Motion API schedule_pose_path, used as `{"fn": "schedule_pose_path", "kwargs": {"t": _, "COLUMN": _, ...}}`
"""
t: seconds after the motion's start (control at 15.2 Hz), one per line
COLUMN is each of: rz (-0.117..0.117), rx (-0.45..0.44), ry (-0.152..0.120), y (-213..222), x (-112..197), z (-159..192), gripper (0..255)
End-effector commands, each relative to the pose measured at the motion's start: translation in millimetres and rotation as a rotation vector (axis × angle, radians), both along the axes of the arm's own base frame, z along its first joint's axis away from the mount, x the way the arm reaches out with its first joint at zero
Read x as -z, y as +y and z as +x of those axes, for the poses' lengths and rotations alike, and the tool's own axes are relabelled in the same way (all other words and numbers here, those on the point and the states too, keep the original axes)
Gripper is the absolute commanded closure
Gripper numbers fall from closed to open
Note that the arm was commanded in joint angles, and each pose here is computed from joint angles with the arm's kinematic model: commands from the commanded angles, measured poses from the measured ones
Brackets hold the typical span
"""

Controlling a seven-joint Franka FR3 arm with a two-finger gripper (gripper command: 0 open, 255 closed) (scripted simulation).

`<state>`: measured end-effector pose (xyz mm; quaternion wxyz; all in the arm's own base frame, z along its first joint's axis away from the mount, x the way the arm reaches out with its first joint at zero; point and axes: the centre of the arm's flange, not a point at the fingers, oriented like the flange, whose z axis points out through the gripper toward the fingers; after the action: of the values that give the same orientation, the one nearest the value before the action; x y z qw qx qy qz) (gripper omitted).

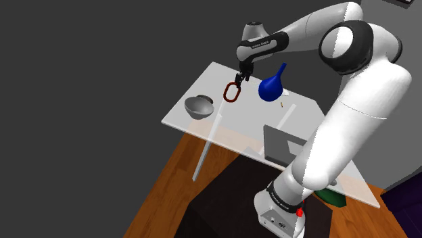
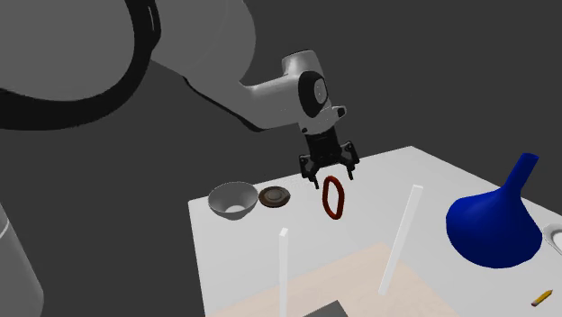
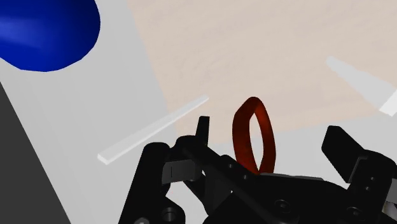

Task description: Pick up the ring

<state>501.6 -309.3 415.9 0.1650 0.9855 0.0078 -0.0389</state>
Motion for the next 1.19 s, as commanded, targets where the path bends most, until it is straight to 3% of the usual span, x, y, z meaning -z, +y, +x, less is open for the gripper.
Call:
{"fn": "schedule_pose_path", "kwargs": {"t": 0.0, "rz": -0.015, "rx": -0.016, "ry": 0.005, "y": -19.7, "x": 6.2, "z": 14.6, "gripper": 0}}
{"fn": "schedule_pose_path", "kwargs": {"t": 0.66, "rz": -0.018, "rx": -0.018, "ry": 0.006, "y": -23.4, "x": 47.6, "z": 17.6, "gripper": 0}}
{"fn": "schedule_pose_path", "kwargs": {"t": 0.73, "rz": -0.018, "rx": -0.018, "ry": 0.006, "y": -23.8, "x": 47.7, "z": 17.3, "gripper": 255}}
{"fn": "schedule_pose_path", "kwargs": {"t": 1.12, "rz": -0.018, "rx": -0.018, "ry": 0.006, "y": -23.5, "x": 47.7, "z": 17.4, "gripper": 255}}
